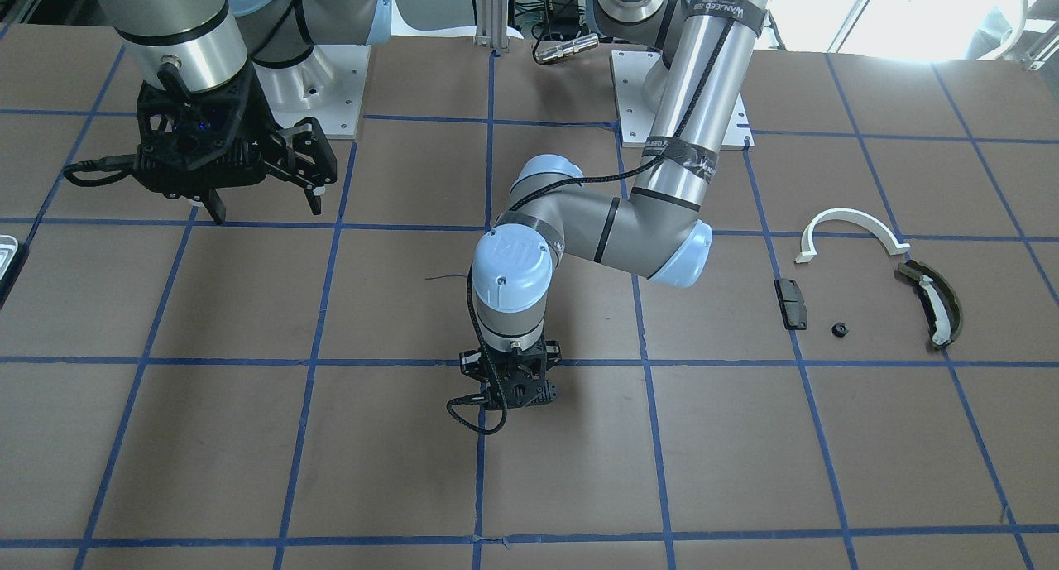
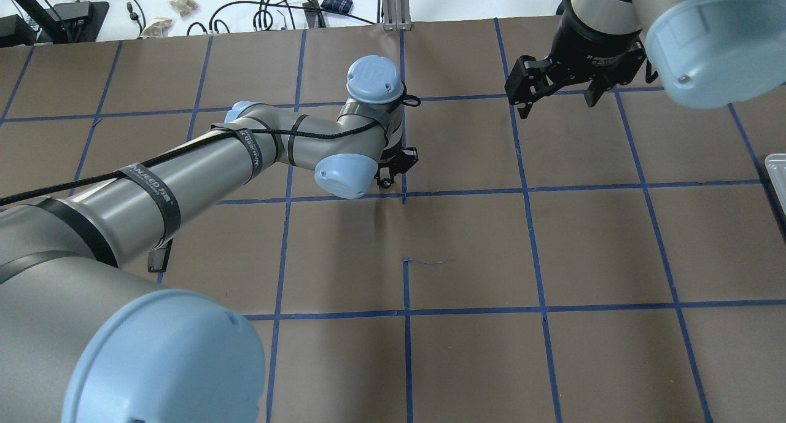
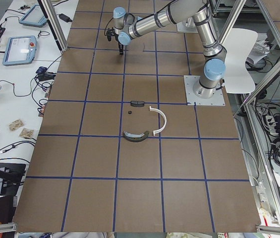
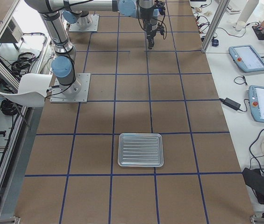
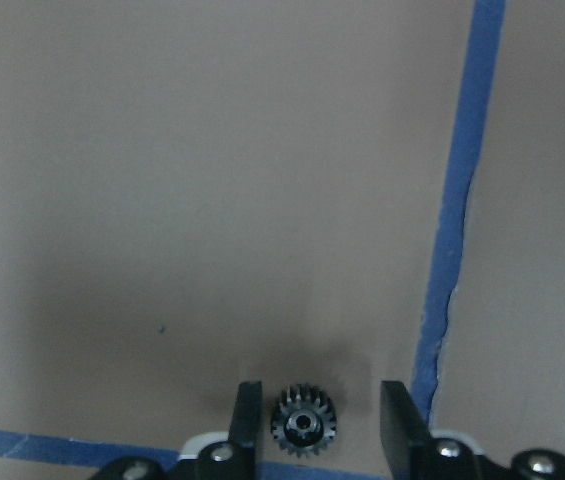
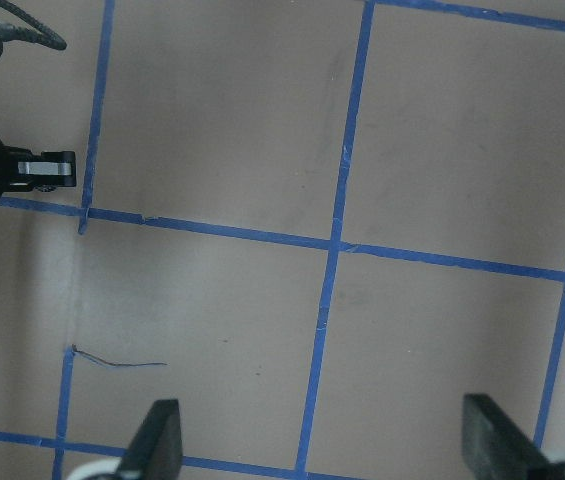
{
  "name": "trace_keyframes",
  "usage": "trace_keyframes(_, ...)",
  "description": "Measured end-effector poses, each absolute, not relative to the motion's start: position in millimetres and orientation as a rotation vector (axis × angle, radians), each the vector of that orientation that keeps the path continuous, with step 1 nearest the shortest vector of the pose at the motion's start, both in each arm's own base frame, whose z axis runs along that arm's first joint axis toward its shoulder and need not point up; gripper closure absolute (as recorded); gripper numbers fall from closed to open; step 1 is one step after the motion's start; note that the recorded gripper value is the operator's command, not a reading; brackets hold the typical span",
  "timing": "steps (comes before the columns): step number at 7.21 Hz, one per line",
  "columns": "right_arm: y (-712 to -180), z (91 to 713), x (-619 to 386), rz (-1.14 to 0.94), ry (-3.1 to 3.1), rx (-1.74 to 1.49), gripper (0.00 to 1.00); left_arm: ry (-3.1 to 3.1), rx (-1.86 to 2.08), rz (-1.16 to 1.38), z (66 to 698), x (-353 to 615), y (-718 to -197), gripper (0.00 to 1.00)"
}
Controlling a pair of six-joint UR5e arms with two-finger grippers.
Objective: Place bearing gear from tray to pile
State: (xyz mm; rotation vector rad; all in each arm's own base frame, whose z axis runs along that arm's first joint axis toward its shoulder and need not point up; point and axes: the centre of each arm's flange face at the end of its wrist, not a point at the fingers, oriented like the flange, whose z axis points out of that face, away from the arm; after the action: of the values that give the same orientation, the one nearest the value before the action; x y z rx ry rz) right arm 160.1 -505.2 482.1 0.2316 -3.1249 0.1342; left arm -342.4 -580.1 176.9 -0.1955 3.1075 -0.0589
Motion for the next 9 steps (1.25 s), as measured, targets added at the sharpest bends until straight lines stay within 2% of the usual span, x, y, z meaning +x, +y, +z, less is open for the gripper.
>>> trace_keyframes(2, -505.4, 482.2, 159.5, 0.136, -3.125, 0.229, 0.0, 3.102, -0.186, -0.059, 179.8, -341.4, -582.1, 0.92)
trace_keyframes(4, -504.7, 482.6, 160.3, 0.136, -3.126, 0.226, 0.0, 3.072, -0.097, -0.002, 215.8, -317.5, -600.5, 0.96)
trace_keyframes(7, -504.5, 482.7, 160.5, 0.135, -3.125, 0.221, 0.0, 2.997, 0.091, 0.162, 256.0, -195.7, -620.5, 0.97)
trace_keyframes(9, -504.6, 482.8, 160.5, 0.135, -3.126, 0.221, 0.0, 3.01, 0.247, 0.226, 259.7, -62.6, -616.4, 0.96)
